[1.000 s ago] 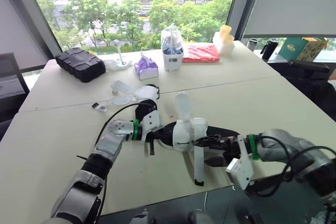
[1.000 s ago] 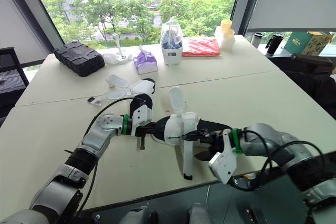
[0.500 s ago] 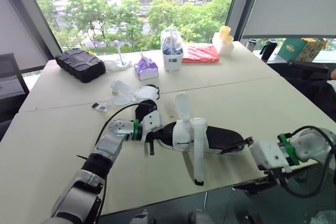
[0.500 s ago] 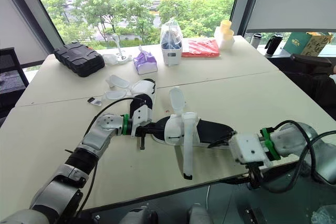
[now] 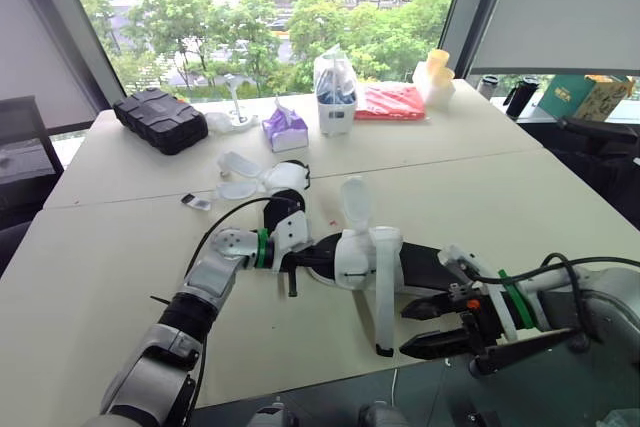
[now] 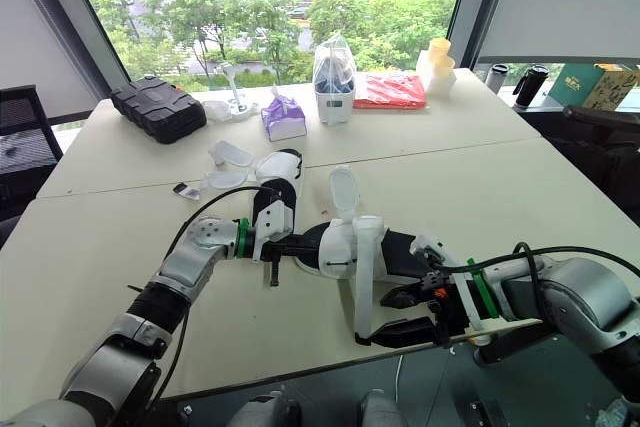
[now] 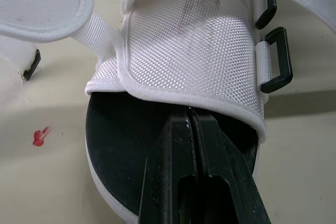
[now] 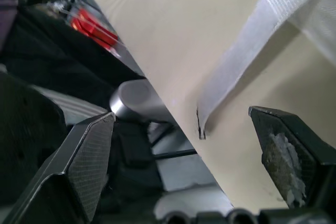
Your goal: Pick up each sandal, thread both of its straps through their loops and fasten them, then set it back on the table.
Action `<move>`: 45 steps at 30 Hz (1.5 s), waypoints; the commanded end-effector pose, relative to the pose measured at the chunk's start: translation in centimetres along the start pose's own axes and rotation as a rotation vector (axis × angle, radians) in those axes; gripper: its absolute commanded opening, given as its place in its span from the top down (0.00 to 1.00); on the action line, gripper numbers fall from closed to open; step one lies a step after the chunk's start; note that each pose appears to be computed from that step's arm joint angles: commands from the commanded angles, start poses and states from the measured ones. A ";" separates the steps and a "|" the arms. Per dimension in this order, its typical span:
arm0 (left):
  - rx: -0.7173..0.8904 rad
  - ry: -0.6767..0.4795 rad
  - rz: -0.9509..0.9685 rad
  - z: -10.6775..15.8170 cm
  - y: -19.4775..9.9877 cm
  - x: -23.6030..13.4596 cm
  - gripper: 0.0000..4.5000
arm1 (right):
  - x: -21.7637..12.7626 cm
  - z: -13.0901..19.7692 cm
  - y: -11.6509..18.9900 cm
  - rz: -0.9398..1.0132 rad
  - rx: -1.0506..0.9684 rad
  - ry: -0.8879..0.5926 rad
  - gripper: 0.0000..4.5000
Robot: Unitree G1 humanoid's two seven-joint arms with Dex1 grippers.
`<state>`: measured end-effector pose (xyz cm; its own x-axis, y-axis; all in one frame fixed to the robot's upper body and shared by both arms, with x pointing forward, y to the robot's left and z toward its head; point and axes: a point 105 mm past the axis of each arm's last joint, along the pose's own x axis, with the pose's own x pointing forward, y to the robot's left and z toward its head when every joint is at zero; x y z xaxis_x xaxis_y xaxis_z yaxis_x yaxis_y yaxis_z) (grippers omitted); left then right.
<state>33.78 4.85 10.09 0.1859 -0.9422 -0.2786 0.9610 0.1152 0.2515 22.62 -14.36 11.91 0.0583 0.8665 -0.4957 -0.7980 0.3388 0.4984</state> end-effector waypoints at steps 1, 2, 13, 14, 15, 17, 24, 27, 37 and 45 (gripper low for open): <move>-0.003 0.011 -0.001 -0.3 -0.2 -0.1 1.00 | 0.6 0.7 0.0 -0.004 0.026 -0.029 0.02; -0.004 0.011 -0.001 -0.3 -0.2 -0.1 1.00 | 0.9 0.7 -0.1 -0.006 0.029 -0.031 0.02; -0.008 0.009 0.003 -0.2 -0.3 0.0 1.00 | 3.2 2.4 -0.7 -0.022 0.029 -0.101 0.31; -0.008 0.009 0.004 -0.2 -0.3 0.0 1.00 | 3.0 2.5 -0.7 -0.024 0.026 -0.103 0.40; -0.008 0.009 0.005 -0.2 -0.4 0.0 1.00 | 2.7 2.8 -0.7 -0.026 0.021 -0.108 0.53; -0.009 0.008 0.006 -0.2 -0.4 0.0 1.00 | 2.0 3.7 -0.6 -0.026 0.013 -0.126 0.75; -0.010 0.003 0.010 0.0 -0.3 0.2 1.00 | -0.1 6.9 1.5 0.045 -0.040 -0.144 0.99; -0.010 0.001 0.011 0.0 -0.2 0.2 1.00 | -0.7 9.3 2.1 0.072 -0.055 -0.191 0.99; -0.006 -0.003 0.013 0.1 -0.2 0.4 1.00 | -1.3 14.4 -0.9 0.037 0.066 -0.301 0.99; -0.006 -0.003 0.015 0.0 -0.5 0.3 1.00 | -0.1 11.5 -4.8 -0.028 0.177 -0.206 0.99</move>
<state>33.66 4.55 10.40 0.2053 -0.9432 -0.2611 0.9558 0.1358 0.2609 33.20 -11.64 17.34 0.2131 0.9021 -0.3753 -0.6614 0.4159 0.6242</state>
